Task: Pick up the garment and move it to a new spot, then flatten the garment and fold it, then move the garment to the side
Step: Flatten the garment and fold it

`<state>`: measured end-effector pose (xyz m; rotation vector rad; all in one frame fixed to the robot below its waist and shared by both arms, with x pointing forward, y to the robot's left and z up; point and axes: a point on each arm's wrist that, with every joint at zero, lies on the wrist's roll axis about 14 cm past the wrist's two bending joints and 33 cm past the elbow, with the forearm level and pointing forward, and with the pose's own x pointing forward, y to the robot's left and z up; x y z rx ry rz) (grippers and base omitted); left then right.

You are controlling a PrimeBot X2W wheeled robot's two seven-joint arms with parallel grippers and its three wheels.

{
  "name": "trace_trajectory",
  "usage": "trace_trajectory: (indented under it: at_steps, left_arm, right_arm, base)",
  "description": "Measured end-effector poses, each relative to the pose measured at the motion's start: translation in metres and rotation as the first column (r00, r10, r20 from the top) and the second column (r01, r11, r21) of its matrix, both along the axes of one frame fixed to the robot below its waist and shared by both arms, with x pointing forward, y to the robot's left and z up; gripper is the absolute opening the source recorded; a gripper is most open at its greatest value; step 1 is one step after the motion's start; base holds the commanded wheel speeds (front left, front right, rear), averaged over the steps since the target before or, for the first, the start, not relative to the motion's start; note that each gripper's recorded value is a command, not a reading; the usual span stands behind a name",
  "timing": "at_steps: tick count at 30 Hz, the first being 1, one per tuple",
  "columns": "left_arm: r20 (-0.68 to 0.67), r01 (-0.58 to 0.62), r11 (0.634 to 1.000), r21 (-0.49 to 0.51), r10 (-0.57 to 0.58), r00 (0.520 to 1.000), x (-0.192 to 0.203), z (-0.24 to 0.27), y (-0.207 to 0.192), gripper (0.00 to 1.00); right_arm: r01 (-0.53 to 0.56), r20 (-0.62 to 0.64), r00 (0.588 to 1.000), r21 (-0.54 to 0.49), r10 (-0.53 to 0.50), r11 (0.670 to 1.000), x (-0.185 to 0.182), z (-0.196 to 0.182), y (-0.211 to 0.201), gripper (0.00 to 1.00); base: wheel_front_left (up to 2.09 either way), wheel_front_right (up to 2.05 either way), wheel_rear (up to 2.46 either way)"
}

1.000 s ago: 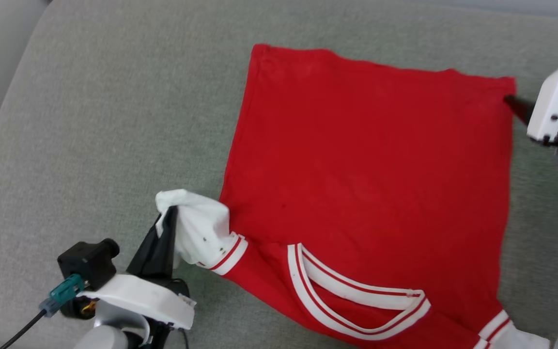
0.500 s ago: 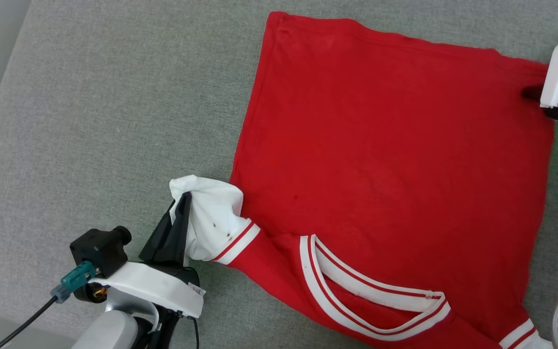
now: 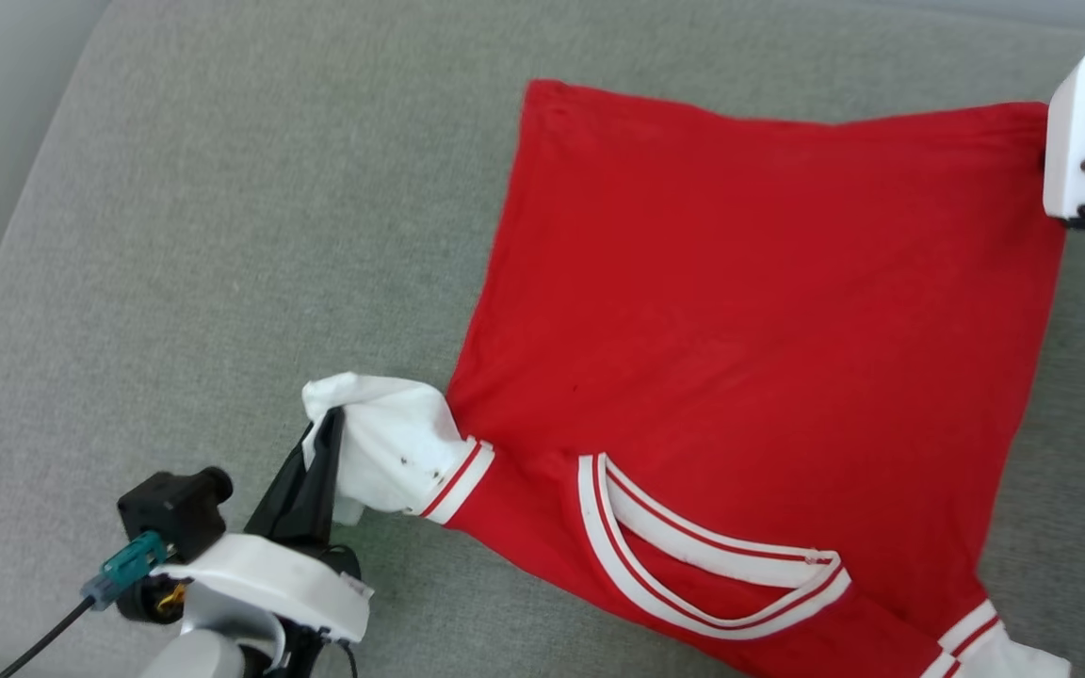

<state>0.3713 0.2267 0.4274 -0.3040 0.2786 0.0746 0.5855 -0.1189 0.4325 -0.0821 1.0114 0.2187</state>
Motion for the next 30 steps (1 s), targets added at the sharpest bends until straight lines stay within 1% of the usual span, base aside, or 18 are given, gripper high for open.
trace_trajectory:
  at_steps: [5, 8, 10, 14, 17, 21, 23, 24, 25, 27, 28, 30]
  left_arm:
    - [0.017, 0.008, 1.000, -0.006, -0.008, 1.000, -0.008, 0.011, -0.002, 0.00]
    - [0.027, 0.030, 1.000, 0.002, -0.030, 0.999, -0.010, 0.019, -0.007, 0.00]
    - [0.032, 0.045, 0.999, 0.002, -0.045, 0.998, -0.011, 0.023, -0.011, 0.00]
    - [0.038, 0.075, 0.997, -0.001, -0.075, 0.996, -0.012, 0.029, -0.022, 0.00]
    - [0.040, 0.112, 0.994, -0.006, -0.112, 0.993, -0.011, 0.032, -0.033, 0.00]
    - [0.038, 0.148, 0.989, 0.003, -0.148, 0.988, -0.010, 0.035, -0.042, 0.00]
    - [0.040, 0.163, 0.987, 0.009, -0.164, 0.986, -0.007, 0.038, -0.045, 0.00]
    - [0.044, 0.173, 0.985, 0.012, -0.173, 0.984, -0.006, 0.040, -0.048, 0.00]
    - [0.041, 0.179, 0.984, 0.015, -0.180, 0.983, -0.005, 0.040, -0.049, 0.00]
    - [0.027, 0.195, 0.981, 0.021, -0.195, 0.980, -0.005, 0.039, -0.052, 0.00]
    - [0.023, 0.202, 0.979, 0.025, -0.202, 0.979, -0.004, 0.038, -0.053, 0.00]
    - [0.008, 0.215, 0.975, 0.052, -0.215, 0.977, -0.003, 0.037, -0.052, 0.00]
  right_arm:
    - [-0.021, 0.066, 0.997, -0.090, 0.027, 0.996, -0.025, 0.033, -0.038, 0.00]
    - [-0.008, 0.063, 0.998, -0.149, 0.017, 0.989, -0.055, 0.041, -0.073, 0.00]
    - [0.008, 0.036, 0.999, -0.166, -0.002, 0.986, -0.084, 0.036, -0.095, 0.00]
    - [0.067, -0.069, 0.994, -0.170, -0.080, 0.983, -0.160, 0.010, -0.135, 0.00]
    - [0.129, -0.180, 0.971, -0.156, -0.156, 0.979, -0.229, -0.020, -0.155, 0.00]
    - [0.191, -0.339, 0.917, -0.094, -0.212, 0.977, -0.316, -0.059, -0.149, 0.00]
    - [0.220, -0.405, 0.886, -0.058, -0.225, 0.974, -0.350, -0.073, -0.139, 0.00]
    - [0.236, -0.424, 0.876, -0.040, -0.230, 0.971, -0.361, -0.078, -0.134, 0.09]
    - [0.254, -0.429, 0.872, -0.018, -0.237, 0.967, -0.368, -0.080, -0.130, 0.35]
    - [0.284, -0.385, 0.887, 0.022, -0.254, 0.958, -0.364, -0.078, -0.125, 1.00]
    - [0.299, -0.344, 0.900, 0.038, -0.268, 0.953, -0.358, -0.075, -0.126, 1.00]
    - [0.318, -0.212, 0.931, 0.073, -0.297, 0.945, -0.332, -0.063, -0.130, 1.00]
  base:
    - [0.00, 0.00, 0.00]
    - [0.00, 0.00, 0.00]
    - [0.00, 0.00, 0.00]
    - [0.00, 0.00, 0.00]
    - [0.00, 0.00, 0.00]
    - [0.00, 0.00, 0.00]
    - [0.00, 0.00, 0.00]
    - [0.00, 0.00, 0.00]
    - [0.00, 0.00, 0.00]
    - [0.00, 0.00, 0.00]
    - [0.00, 0.00, 0.00]
    - [0.00, 0.00, 0.00]
